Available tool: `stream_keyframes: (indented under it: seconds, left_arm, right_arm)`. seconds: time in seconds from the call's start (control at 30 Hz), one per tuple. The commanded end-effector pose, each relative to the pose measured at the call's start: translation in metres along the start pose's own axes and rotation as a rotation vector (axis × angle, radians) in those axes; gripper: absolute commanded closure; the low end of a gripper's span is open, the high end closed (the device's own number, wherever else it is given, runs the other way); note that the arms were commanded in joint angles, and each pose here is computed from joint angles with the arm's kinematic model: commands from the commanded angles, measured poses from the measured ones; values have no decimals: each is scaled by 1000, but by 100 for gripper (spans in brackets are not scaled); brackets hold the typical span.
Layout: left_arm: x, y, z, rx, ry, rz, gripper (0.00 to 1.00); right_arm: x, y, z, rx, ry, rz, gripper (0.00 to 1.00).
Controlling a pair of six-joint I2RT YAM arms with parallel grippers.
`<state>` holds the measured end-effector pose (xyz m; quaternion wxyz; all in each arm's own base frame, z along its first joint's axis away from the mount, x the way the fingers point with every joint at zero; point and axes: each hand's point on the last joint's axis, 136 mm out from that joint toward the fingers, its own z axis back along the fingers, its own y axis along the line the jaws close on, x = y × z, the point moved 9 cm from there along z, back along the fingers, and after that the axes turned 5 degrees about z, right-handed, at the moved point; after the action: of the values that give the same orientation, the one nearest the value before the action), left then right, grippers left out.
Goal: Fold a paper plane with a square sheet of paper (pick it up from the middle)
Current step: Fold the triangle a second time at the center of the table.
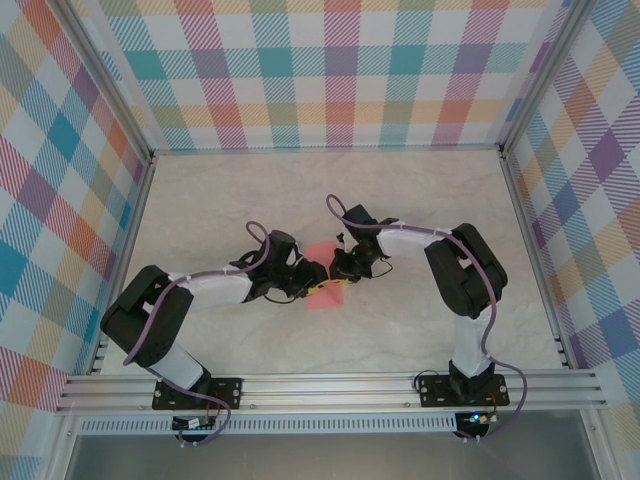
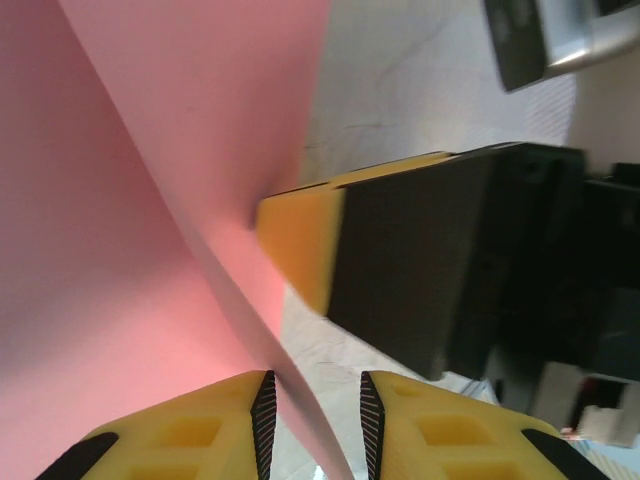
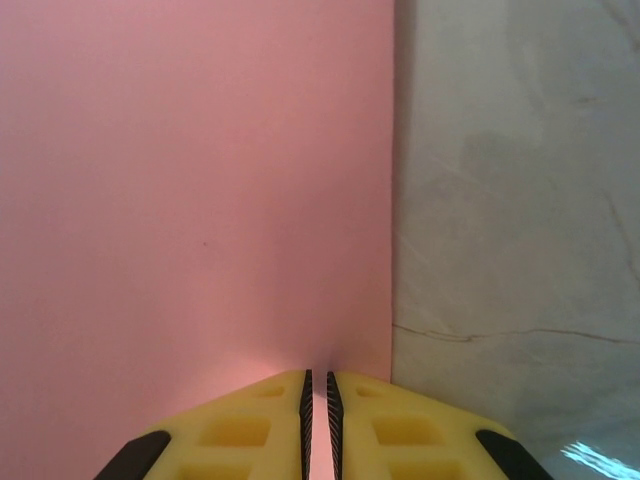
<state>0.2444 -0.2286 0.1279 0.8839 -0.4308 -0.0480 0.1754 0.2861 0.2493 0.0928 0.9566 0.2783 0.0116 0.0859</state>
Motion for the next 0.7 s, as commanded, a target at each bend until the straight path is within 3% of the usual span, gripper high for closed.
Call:
stream_keyframes:
  seconds: [0.0, 0.27, 0.67]
  left_arm:
    - [4, -16, -6, -51, 3, -26, 68]
    - [9, -10, -15, -17, -19, -20, 66]
    - [12, -2, -23, 10, -24, -9, 59]
  right_arm:
    - [-1, -4, -9, -5, 37, -6, 84]
    - [0, 10, 22, 48, -51, 8, 83]
    - [-24, -6, 59, 10, -175, 13, 66]
